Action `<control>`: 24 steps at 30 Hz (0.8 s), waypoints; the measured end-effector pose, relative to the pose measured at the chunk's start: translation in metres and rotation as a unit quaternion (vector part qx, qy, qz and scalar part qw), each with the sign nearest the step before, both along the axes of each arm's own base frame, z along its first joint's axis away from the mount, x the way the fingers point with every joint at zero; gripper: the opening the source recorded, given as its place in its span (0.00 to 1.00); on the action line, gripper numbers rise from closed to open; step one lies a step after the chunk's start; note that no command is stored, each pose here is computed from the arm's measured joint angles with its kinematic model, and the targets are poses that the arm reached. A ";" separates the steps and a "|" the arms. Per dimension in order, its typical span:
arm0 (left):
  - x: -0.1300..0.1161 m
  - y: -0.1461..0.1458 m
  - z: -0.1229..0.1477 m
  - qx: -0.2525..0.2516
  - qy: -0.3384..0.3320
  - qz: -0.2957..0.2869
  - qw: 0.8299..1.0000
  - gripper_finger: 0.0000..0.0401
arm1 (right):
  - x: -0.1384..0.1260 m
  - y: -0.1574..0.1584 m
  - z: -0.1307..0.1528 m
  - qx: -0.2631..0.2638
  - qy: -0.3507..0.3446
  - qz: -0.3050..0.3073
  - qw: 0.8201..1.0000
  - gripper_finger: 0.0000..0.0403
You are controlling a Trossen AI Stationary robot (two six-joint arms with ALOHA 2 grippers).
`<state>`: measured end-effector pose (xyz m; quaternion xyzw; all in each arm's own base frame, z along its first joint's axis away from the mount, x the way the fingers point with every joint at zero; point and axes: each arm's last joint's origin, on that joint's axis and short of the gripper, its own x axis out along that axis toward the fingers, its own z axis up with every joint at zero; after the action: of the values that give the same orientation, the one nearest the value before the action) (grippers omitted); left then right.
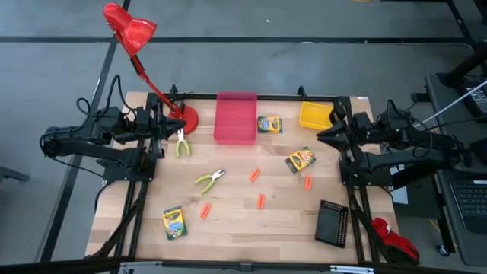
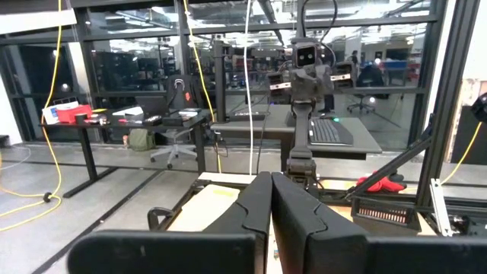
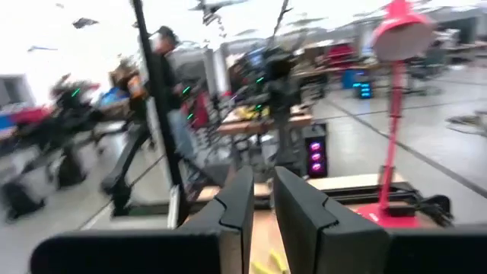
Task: Pick & Place School Supplies
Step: Put the yellow crayon box into the red bin
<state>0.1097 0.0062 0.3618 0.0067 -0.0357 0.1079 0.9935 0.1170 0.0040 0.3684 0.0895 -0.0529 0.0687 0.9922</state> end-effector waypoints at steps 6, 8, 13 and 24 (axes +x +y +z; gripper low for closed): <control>0.000 0.000 0.000 0.000 0.000 0.000 1.000 0.02 | 0.007 -0.003 0.001 0.088 0.003 -0.040 0.995 0.14; 0.000 0.000 0.000 0.000 0.000 0.000 1.000 0.02 | 0.012 -0.004 -0.001 0.123 0.007 -0.059 0.991 0.14; 0.000 0.000 0.000 0.015 0.003 0.008 1.000 0.02 | 0.027 -0.006 -0.005 0.161 0.020 -0.090 0.983 0.14; 0.000 0.001 0.010 -0.098 -0.074 0.014 0.992 0.02 | 0.072 -0.007 -0.009 0.225 -0.011 -0.086 0.970 0.14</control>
<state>0.1097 0.0076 0.3714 -0.0979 -0.0981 0.1246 0.9825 0.1886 -0.0026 0.3597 0.3051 -0.0850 -0.0301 0.9481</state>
